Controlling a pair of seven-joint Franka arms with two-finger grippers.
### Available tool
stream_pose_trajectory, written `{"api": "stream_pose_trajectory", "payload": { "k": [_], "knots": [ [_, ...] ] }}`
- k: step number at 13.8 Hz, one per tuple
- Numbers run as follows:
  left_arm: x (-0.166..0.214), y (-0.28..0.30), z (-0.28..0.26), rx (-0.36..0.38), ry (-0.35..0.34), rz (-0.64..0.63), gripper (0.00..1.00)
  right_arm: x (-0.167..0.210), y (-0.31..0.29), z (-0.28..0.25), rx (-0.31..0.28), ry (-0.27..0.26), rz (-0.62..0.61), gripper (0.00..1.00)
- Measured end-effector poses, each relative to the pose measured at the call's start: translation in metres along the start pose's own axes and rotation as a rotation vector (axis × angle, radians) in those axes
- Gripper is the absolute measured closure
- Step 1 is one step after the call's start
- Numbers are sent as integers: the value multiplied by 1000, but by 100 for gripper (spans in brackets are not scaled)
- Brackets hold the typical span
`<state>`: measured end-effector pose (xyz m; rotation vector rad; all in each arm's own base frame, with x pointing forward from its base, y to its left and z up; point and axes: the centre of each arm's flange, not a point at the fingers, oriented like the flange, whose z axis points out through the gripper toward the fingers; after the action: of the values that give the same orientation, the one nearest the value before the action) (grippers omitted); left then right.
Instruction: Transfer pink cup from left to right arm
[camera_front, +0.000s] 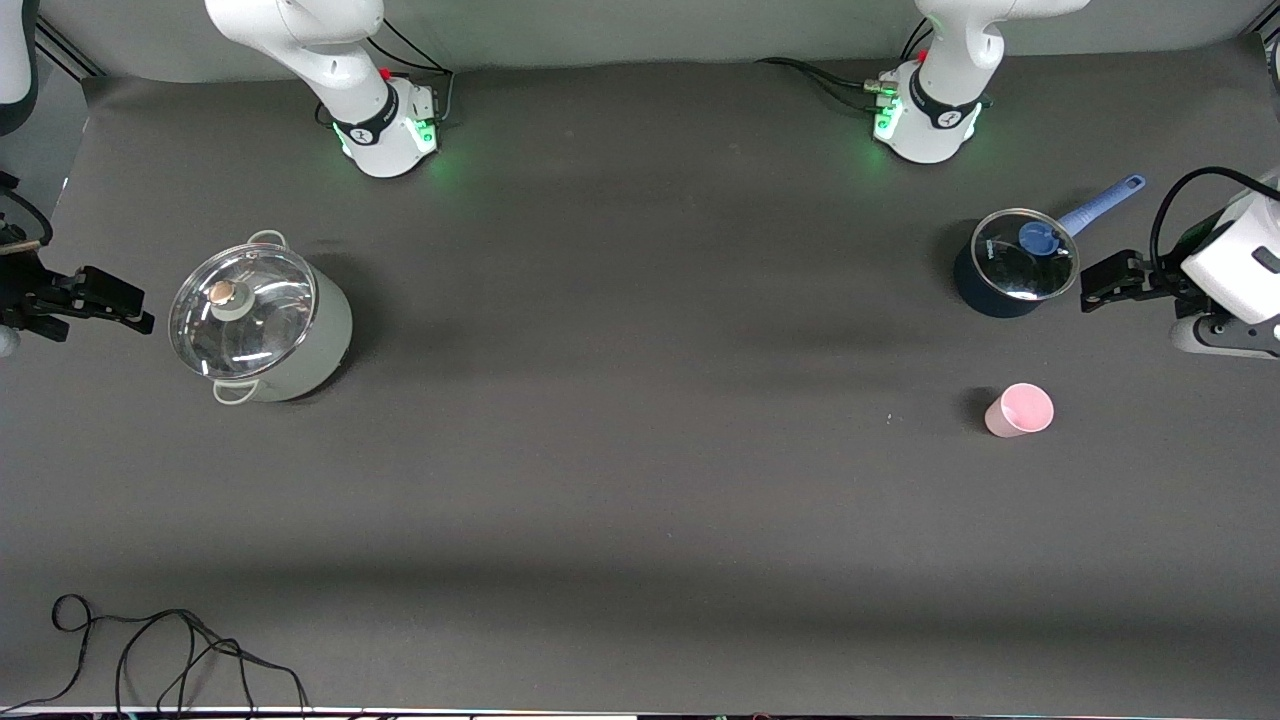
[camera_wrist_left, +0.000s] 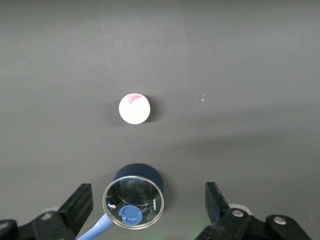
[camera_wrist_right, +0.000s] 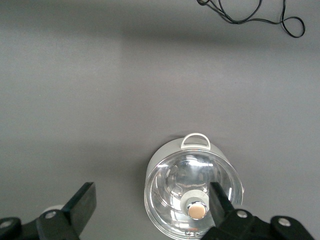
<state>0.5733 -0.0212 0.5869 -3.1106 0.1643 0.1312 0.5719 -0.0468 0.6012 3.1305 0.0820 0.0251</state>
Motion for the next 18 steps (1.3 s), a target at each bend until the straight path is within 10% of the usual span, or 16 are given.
{"api": "stream_pose_trajectory", "payload": {
  "k": [18],
  "knots": [
    [0,-1,4,-2,-8,-1,0,-8,3,-5,4,-22,7,0]
  ]
}}
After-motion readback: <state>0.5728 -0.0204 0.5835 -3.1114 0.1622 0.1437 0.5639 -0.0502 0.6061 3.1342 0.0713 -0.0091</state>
